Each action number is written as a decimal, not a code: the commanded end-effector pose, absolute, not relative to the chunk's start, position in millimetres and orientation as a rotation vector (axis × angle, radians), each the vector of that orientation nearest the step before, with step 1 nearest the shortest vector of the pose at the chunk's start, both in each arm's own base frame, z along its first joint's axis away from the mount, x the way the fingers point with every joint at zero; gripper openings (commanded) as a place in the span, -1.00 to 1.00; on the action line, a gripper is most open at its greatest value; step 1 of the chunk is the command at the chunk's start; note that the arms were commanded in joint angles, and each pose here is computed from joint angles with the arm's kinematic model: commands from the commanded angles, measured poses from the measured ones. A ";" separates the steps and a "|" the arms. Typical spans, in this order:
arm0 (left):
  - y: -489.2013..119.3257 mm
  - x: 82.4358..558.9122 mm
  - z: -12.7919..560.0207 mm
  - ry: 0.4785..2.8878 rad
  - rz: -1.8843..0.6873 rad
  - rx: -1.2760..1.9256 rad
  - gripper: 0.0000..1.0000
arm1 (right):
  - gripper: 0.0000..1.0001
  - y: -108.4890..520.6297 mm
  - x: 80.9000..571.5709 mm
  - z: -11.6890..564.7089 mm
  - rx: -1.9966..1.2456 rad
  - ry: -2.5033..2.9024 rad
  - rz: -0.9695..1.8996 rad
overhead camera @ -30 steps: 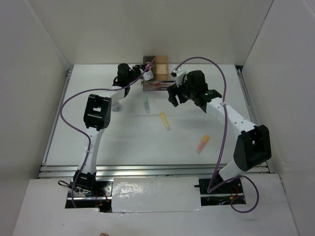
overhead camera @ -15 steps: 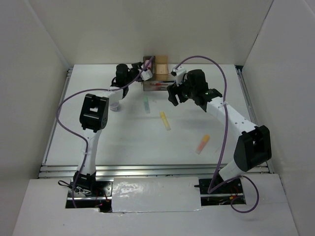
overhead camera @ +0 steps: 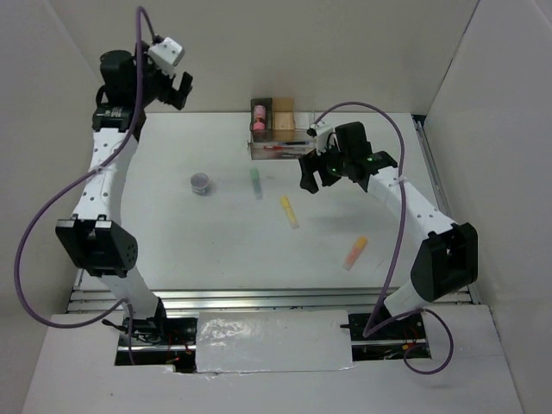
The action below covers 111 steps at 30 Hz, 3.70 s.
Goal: Sort the stationery into containers
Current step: Pick up the stationery from the center of the board.
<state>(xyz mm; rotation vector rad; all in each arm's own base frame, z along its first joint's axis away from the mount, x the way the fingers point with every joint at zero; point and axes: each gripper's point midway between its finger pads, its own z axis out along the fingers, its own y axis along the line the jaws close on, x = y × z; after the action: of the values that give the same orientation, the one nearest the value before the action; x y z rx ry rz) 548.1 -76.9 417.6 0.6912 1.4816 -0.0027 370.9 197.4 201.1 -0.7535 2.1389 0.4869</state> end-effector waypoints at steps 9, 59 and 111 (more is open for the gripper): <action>-16.7 456.9 189.7 2.221 -0.180 0.582 0.99 | 1.00 167.7 365.5 174.6 -0.660 2.296 0.499; -44.5 454.8 61.9 2.551 -0.156 0.601 0.89 | 0.98 154.9 359.7 149.1 -0.675 2.368 0.537; -164.9 562.0 257.9 1.776 -0.249 0.685 -0.40 | 0.94 149.9 362.9 138.3 -0.635 2.368 0.572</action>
<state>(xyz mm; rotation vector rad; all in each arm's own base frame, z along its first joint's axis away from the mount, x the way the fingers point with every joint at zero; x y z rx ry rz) 538.5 -130.1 175.9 0.7059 2.0867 -0.1956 356.9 150.9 132.1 -0.6559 2.4042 0.5517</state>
